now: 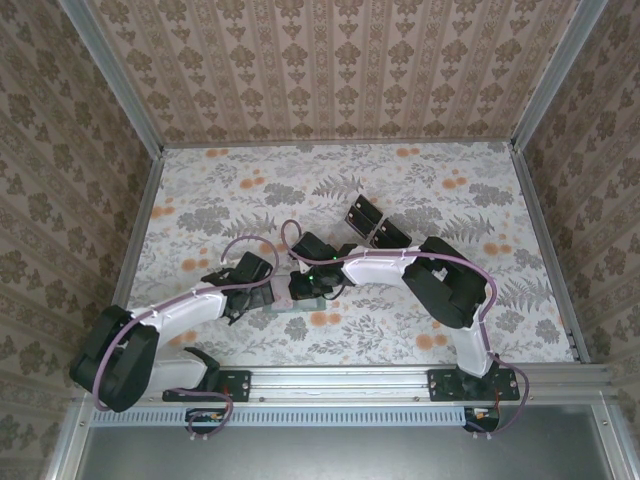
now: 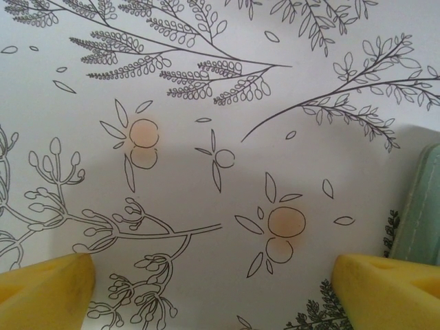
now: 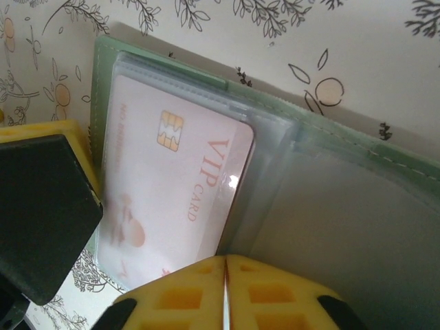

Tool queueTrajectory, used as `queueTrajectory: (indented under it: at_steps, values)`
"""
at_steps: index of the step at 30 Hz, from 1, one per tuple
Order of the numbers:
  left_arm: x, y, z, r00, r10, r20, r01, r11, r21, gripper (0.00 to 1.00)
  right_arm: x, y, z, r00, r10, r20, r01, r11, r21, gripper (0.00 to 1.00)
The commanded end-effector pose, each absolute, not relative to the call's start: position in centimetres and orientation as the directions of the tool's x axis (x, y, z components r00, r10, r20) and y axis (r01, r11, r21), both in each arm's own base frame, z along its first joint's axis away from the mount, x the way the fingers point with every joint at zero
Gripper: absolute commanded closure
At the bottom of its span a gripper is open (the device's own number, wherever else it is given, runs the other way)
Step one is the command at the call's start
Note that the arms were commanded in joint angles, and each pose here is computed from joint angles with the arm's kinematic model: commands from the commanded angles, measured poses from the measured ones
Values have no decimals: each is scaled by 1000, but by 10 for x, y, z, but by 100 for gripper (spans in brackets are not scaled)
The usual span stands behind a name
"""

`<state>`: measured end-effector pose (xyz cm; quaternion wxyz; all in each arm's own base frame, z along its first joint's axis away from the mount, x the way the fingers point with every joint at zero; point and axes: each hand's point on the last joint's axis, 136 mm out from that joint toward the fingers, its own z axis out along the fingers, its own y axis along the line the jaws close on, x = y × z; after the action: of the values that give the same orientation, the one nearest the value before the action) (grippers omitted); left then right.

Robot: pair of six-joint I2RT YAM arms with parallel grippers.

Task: Put the credit cards into the card holder
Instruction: Insert the credit card into the card slot, then close the card holder at the center of the table.

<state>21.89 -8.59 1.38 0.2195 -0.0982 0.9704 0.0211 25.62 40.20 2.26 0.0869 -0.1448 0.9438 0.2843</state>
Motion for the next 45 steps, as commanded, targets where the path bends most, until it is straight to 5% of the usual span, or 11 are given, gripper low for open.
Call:
queueTrajectory:
  at_steps: [1, 14, 27, 36, 45]
  values:
    - [217, -88, 19, -880, -202, -430, -207, 978, -37, 0, 248, 407, 27, -938, -255, -234, -343, 775, 531, 84]
    - [229, -76, 67, -826, -239, -510, -209, 971, -116, 0, 253, 398, 94, -909, -190, -371, -388, 711, 586, 60]
    - [240, -125, 75, -818, -213, -535, -27, 942, -335, 0, 268, 303, 73, -889, -130, -439, -259, 933, 249, 43]
    - [240, -148, 66, -831, -198, -520, 40, 911, -411, 0, 276, 290, 49, -897, -113, -428, -212, 958, 191, 50]
    - [242, -160, 52, -849, -164, -503, 64, 912, -406, 0, 271, 290, 38, -910, -89, -406, -198, 952, 235, 87]
